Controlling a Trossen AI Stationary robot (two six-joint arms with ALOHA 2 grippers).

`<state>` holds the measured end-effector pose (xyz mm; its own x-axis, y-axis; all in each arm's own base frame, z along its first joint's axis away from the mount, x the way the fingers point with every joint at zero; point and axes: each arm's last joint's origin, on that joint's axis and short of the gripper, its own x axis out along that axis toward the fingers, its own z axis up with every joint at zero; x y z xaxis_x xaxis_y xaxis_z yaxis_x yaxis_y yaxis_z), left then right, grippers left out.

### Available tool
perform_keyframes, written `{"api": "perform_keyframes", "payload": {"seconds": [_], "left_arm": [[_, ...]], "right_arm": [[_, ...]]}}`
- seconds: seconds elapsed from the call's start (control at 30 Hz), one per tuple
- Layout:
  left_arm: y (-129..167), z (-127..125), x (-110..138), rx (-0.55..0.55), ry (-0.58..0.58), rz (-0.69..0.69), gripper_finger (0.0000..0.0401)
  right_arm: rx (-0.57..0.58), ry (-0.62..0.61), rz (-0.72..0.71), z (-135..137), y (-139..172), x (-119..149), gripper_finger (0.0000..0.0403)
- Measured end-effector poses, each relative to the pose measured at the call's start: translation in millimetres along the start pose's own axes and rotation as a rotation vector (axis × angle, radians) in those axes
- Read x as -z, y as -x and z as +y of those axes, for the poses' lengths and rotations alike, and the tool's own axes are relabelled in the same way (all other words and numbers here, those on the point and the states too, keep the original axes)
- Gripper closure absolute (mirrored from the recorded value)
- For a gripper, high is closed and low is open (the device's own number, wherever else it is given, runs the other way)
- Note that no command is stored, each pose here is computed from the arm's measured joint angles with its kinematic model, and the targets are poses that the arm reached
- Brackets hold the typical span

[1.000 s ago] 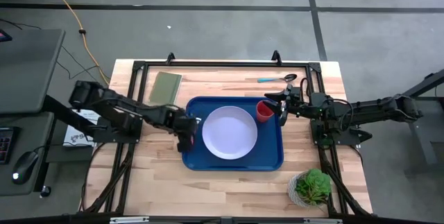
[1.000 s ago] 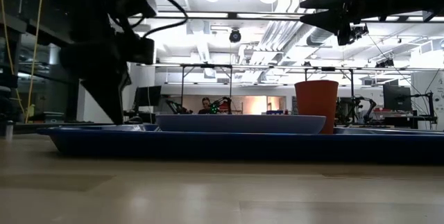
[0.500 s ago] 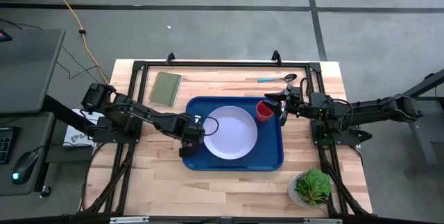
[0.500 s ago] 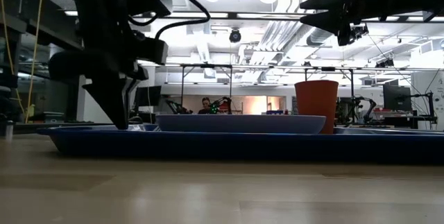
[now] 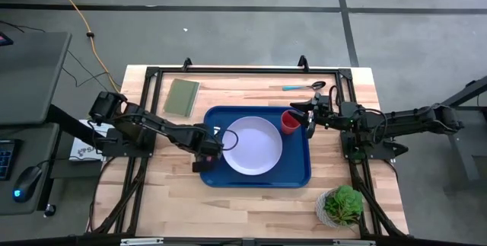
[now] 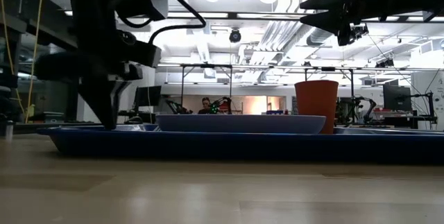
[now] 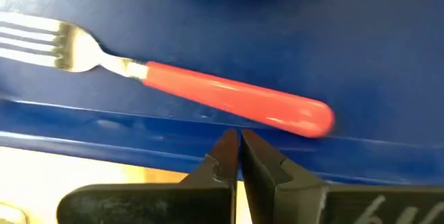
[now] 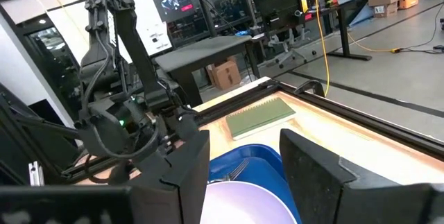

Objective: Pick and place plate/cup/fork/spoon on tray
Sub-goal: Put the red fork on the blue serving tray to the left of the purple plate

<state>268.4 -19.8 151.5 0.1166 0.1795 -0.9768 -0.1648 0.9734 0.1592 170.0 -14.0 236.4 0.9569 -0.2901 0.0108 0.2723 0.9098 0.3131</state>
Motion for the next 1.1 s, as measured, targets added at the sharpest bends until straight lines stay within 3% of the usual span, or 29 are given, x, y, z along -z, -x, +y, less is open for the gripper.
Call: {"api": "perform_keyframes", "payload": {"seconds": [0.4,1.1], "left_arm": [[3,-18,-1,0.056,-0.109,-0.05,0.0401],[3,-19,-3,0.103,-0.107,-0.066,0.0401]], "right_arm": [[0.0,0.0,0.0,0,0,0,0.0236],[0.0,0.001,0.001,0,0,0,0.0236]]}}
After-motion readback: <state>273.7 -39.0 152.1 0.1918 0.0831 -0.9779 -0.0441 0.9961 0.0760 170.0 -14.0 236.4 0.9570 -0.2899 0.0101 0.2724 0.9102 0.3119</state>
